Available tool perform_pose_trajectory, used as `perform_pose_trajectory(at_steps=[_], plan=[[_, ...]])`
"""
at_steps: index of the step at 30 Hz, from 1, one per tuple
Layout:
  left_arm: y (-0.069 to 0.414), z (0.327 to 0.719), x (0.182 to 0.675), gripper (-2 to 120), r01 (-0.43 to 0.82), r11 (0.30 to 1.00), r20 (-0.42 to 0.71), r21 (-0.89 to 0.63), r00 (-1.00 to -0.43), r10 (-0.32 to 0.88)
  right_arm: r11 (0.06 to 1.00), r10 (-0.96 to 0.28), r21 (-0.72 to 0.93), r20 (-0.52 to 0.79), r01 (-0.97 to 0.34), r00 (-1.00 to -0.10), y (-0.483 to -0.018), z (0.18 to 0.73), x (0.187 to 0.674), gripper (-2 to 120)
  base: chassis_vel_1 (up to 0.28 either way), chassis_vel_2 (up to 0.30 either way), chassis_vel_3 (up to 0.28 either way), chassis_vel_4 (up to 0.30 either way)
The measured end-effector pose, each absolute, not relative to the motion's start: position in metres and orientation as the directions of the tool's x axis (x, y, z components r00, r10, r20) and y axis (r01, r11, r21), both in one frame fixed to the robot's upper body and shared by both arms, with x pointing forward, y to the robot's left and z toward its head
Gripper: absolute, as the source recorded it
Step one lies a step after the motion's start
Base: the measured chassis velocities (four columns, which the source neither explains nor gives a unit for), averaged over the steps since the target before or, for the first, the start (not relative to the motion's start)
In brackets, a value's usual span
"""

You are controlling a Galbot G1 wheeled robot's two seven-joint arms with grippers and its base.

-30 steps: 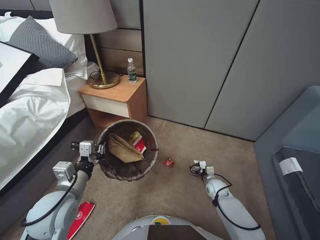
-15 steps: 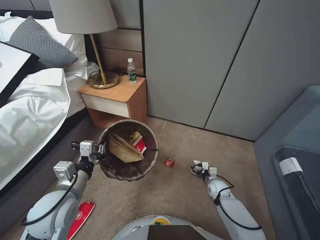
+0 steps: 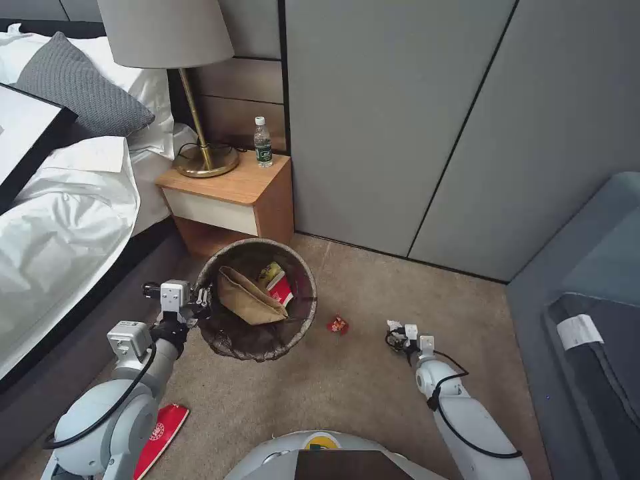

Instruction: Pick up the trash bin, then pick up the garbage from the floor and place it into the trash bin.

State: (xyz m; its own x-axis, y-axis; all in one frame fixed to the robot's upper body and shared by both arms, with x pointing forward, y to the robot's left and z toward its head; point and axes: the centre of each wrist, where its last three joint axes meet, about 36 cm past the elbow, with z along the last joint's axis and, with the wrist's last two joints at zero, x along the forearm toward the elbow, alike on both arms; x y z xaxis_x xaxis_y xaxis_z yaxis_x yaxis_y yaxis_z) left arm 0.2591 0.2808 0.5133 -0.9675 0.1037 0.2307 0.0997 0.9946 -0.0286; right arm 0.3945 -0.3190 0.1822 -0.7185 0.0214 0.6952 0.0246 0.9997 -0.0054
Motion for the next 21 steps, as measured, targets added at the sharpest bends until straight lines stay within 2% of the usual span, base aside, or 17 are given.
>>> perform_pose_trajectory(at_steps=[2, 4, 6, 7, 11, 13, 18, 21], plan=[[0.281, 0.513, 0.259, 2, 0.1, 0.995, 0.231, -0.029, -0.967, 0.104, 1.0, 0.022, -0.005, 0.696, 0.026, -0.718, -0.319, 0.182, 0.395, 43, 0.0, 0.0, 0.0, 0.0], [0.28, 0.513, 0.26, 2, 0.101, 0.994, 0.23, -0.03, -0.967, 0.106, 1.0, 0.023, -0.004, 0.699, 0.028, -0.715, -0.319, 0.18, 0.395, 32, 0.0, 0.0, 0.0, 0.0], [0.28, 0.513, 0.26, 2, 0.101, 0.994, 0.229, -0.03, -0.968, 0.105, 1.0, 0.022, -0.003, 0.701, 0.028, -0.713, -0.319, 0.179, 0.395, 24, 0.0, 0.0, 0.0, 0.0], [0.28, 0.513, 0.26, 2, 0.101, 0.994, 0.229, -0.03, -0.968, 0.105, 1.0, 0.022, -0.003, 0.701, 0.028, -0.713, -0.319, 0.179, 0.395, 24, 0.0, 0.0, 0.0, 0.0], [0.28, 0.513, 0.261, 2, 0.101, 0.994, 0.23, -0.031, -0.968, 0.106, 1.0, 0.02, -0.007, 0.69, 0.022, -0.723, -0.318, 0.184, 0.394, 4, 0.0, 0.0, 0.0, 0.0], [0.28, 0.513, 0.261, 2, 0.101, 0.994, 0.23, -0.032, -0.968, 0.106, 1.0, 0.021, -0.012, 0.686, 0.018, -0.727, -0.318, 0.188, 0.392, 0, 0.0, 0.0, 0.0, 0.0], [0.28, 0.513, 0.261, 2, 0.101, 0.994, 0.231, -0.033, -0.967, 0.106, 0.999, -0.001, -0.027, 0.638, -0.024, -0.77, -0.313, 0.215, 0.392, 0, 0.0, 0.0, 0.0, 0.0], [0.28, 0.512, 0.261, 2, 0.101, 0.994, 0.233, -0.032, -0.967, 0.105, 0.996, -0.049, -0.03, 0.57, -0.08, -0.82, -0.305, 0.253, 0.395, 0, 0.0, 0.0, 0.0, 0.0]])
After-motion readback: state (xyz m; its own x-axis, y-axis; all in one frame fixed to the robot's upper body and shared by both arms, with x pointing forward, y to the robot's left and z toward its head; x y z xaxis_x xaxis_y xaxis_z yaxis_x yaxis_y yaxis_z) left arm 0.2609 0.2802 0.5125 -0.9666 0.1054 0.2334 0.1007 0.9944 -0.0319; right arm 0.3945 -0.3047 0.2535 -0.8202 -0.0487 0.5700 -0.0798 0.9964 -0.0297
